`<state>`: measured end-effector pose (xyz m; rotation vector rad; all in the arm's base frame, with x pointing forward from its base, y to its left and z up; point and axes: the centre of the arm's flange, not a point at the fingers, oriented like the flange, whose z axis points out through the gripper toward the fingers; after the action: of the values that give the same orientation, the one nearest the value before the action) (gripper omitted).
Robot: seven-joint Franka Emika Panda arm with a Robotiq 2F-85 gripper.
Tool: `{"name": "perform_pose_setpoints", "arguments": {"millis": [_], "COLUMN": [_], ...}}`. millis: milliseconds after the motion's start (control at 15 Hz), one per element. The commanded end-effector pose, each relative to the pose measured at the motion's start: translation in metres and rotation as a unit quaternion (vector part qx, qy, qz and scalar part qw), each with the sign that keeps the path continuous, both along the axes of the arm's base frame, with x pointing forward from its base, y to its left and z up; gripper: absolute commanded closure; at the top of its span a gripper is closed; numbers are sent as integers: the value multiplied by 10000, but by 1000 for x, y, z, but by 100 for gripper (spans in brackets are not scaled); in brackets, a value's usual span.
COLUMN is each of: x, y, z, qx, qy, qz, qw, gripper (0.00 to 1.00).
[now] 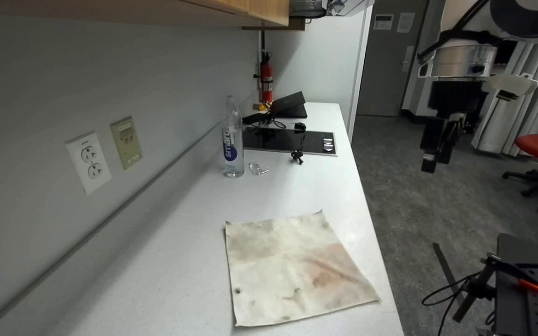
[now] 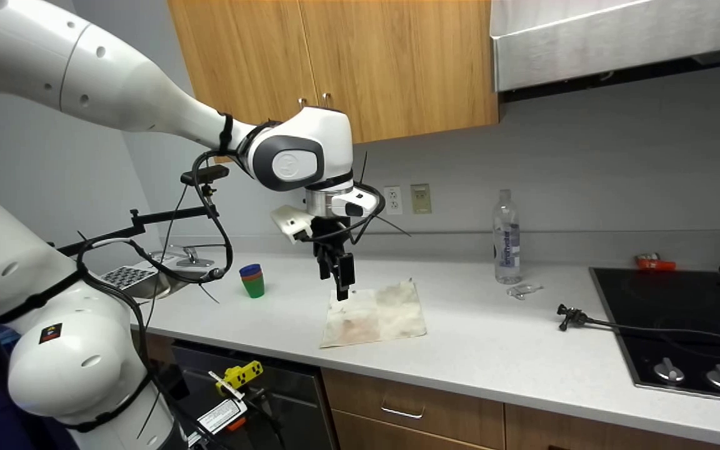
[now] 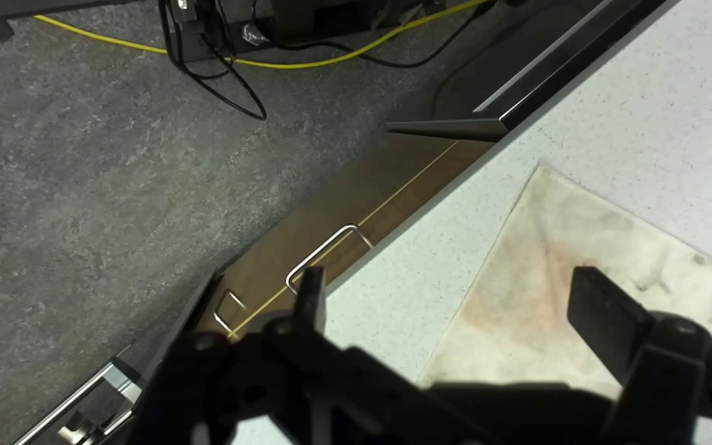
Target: Fold the table cloth.
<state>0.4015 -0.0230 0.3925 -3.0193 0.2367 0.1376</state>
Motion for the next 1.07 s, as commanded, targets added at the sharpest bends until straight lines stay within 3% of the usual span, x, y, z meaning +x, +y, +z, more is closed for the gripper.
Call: {"name": "perform_pose_setpoints", "arguments": {"millis": [0, 533, 600, 1000], "x": [17, 51, 38, 45], "y": [16, 65, 59, 60], "z": [-4, -17, -16, -26], "qx": [-132, -425, -373, -428], "qy": [-111, -561, -470, -493], "qz": [265, 1070, 820, 775], "qw": [9995, 9918, 9948, 9949], "gripper": [0, 0, 0, 0]}}
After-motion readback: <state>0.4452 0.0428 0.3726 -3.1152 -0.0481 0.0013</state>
